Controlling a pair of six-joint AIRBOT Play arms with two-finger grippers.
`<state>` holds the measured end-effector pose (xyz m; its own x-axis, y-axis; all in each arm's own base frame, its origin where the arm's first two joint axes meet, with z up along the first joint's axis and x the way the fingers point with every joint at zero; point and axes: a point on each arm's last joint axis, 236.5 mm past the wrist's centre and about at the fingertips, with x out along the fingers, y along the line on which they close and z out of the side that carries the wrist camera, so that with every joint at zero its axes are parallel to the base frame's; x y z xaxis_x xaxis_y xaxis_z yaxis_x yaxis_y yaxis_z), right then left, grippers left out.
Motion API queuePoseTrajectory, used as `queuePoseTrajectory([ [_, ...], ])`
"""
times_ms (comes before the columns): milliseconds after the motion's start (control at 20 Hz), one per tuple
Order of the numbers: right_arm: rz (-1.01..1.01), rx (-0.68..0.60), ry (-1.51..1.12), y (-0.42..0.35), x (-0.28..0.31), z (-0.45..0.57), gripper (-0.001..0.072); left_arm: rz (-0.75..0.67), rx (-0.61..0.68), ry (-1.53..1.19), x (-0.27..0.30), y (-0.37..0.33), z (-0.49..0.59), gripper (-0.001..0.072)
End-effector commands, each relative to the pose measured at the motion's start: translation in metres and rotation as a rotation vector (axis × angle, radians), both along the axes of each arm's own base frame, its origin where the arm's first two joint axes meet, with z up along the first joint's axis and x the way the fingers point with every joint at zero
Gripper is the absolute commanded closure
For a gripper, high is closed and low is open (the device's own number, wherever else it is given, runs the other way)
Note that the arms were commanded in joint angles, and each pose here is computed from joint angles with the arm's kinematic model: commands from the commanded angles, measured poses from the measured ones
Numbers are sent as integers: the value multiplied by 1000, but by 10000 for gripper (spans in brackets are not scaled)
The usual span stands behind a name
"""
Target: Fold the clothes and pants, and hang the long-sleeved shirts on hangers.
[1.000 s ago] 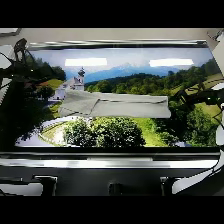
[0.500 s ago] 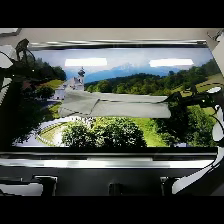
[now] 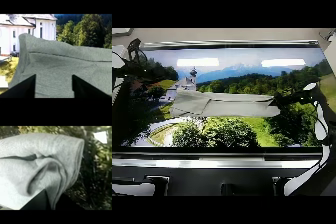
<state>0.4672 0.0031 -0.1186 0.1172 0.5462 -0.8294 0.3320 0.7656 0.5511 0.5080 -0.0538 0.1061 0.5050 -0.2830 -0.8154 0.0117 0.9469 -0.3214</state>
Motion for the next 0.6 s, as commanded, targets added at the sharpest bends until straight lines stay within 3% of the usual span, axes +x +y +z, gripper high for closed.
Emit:
queuePoseTrajectory([
  [0,-2,-11,-20,5,5,6,675,-6,-30,-3,0,-7,2,594],
  [50,-4,-16,-39,5,8,14,675,-11,-45,-7,1,-12,4,690],
  [250,-22,-35,-136,3,17,65,676,-33,-186,-25,9,-66,9,692],
  [550,-67,-52,-233,4,16,133,676,-61,-311,130,-2,-215,-62,694],
])
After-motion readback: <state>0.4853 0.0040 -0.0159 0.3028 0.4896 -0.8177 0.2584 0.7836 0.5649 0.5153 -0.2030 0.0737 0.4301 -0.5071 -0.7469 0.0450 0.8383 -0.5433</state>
